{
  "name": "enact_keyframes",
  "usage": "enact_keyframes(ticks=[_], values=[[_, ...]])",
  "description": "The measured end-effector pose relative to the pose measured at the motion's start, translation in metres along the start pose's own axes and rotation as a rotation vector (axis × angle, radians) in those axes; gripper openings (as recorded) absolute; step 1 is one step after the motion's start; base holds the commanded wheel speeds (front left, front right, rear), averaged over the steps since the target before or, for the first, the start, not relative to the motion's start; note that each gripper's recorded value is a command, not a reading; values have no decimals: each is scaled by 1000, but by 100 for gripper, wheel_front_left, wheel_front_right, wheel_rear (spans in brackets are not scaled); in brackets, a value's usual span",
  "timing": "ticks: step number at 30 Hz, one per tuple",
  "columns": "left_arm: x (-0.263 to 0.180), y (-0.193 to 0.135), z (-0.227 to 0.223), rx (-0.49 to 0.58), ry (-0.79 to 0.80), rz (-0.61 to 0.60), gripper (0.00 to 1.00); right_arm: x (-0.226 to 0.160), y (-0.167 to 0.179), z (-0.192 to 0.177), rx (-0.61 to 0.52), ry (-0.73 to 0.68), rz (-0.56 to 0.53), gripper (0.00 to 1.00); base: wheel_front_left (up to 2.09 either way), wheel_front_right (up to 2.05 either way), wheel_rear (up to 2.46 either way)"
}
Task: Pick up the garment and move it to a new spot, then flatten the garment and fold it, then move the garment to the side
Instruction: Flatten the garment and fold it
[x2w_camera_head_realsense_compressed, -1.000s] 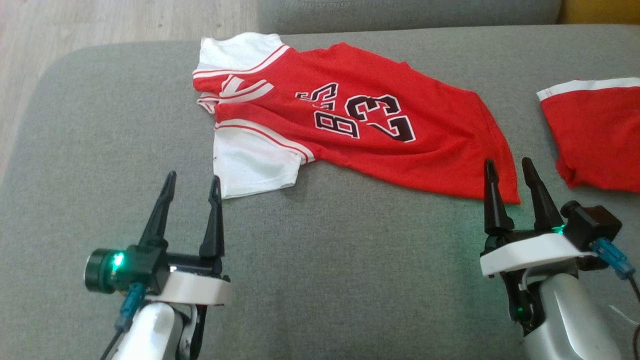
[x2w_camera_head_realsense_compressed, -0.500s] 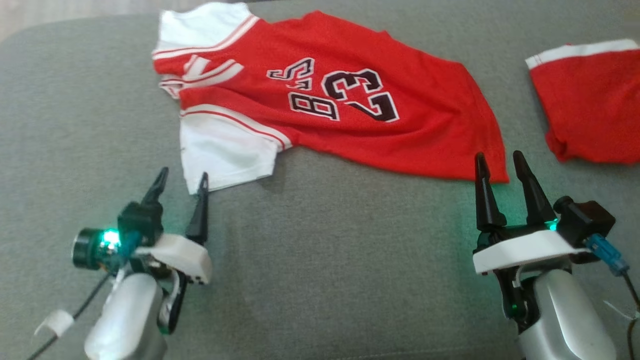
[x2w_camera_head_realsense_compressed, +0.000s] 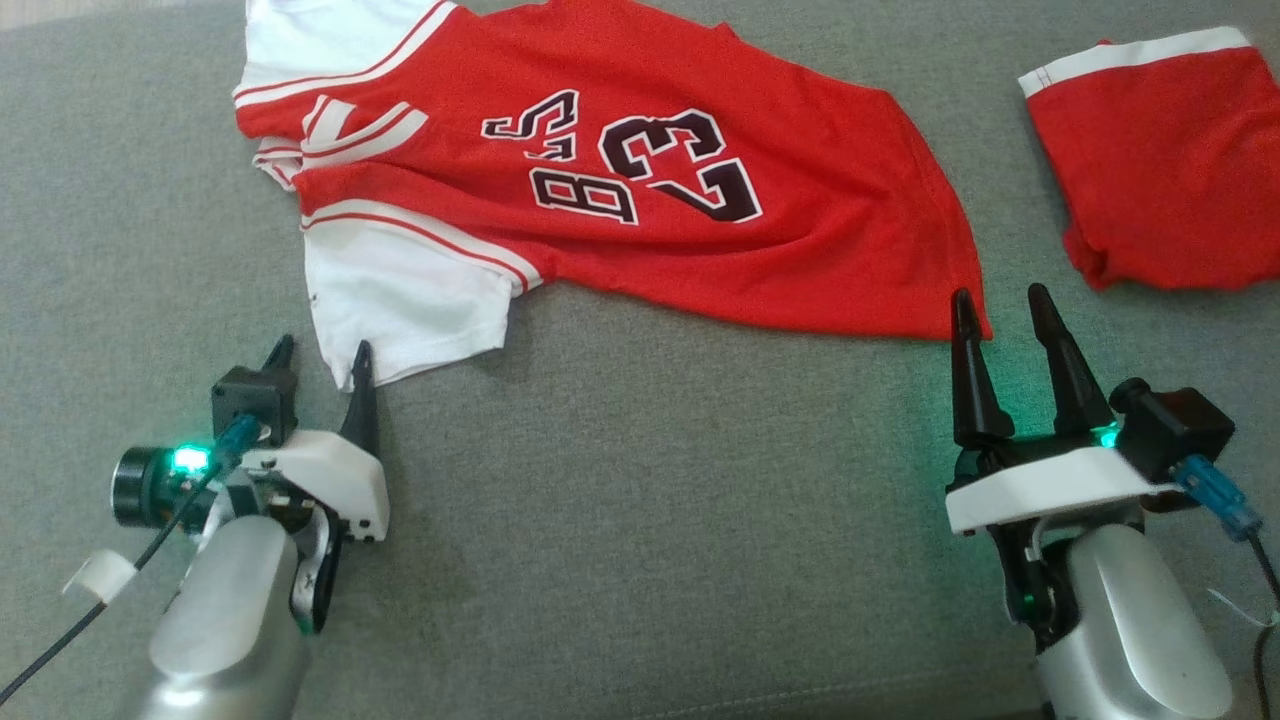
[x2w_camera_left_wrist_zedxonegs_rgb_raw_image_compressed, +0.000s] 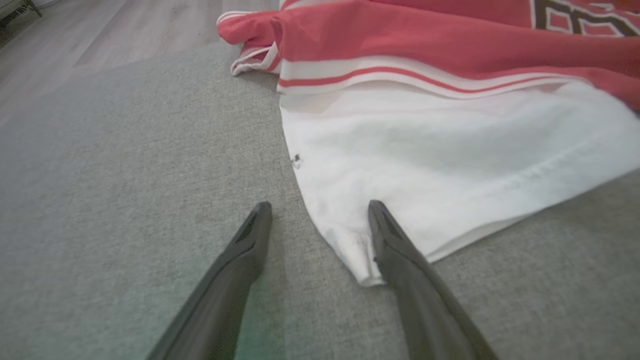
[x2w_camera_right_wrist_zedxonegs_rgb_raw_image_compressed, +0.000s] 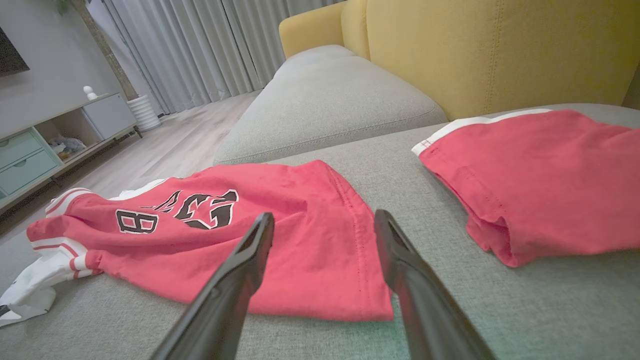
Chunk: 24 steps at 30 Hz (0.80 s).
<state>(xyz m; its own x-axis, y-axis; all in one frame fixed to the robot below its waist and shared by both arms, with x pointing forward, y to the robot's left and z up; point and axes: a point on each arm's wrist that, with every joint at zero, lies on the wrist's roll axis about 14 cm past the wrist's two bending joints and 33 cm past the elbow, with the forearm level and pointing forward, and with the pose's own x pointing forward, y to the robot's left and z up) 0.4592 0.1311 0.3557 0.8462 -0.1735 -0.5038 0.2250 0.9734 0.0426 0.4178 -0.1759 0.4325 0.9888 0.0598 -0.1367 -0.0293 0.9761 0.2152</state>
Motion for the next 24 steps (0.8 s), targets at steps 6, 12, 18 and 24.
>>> enact_keyframes(ticks=[6, 12, 18, 24], values=[[-2, -10, -4, -15, 47, -44, 0, 0, 3, 2, 1, -6, 8, 100, 0, 0, 0], [-10, -9, 5, -17, 5, -34, 0, -3, 5, 6, 1, -13, 13, 100, 0, 0, 0], [-30, -6, 42, -38, -189, -9, 0, -11, -7, 8, -3, -4, -26, 100, 0, 0, 0], [-50, -1, 84, -53, -374, 13, 0, -16, -17, -6, -13, 68, -59, 100, 0, 0, 0]])
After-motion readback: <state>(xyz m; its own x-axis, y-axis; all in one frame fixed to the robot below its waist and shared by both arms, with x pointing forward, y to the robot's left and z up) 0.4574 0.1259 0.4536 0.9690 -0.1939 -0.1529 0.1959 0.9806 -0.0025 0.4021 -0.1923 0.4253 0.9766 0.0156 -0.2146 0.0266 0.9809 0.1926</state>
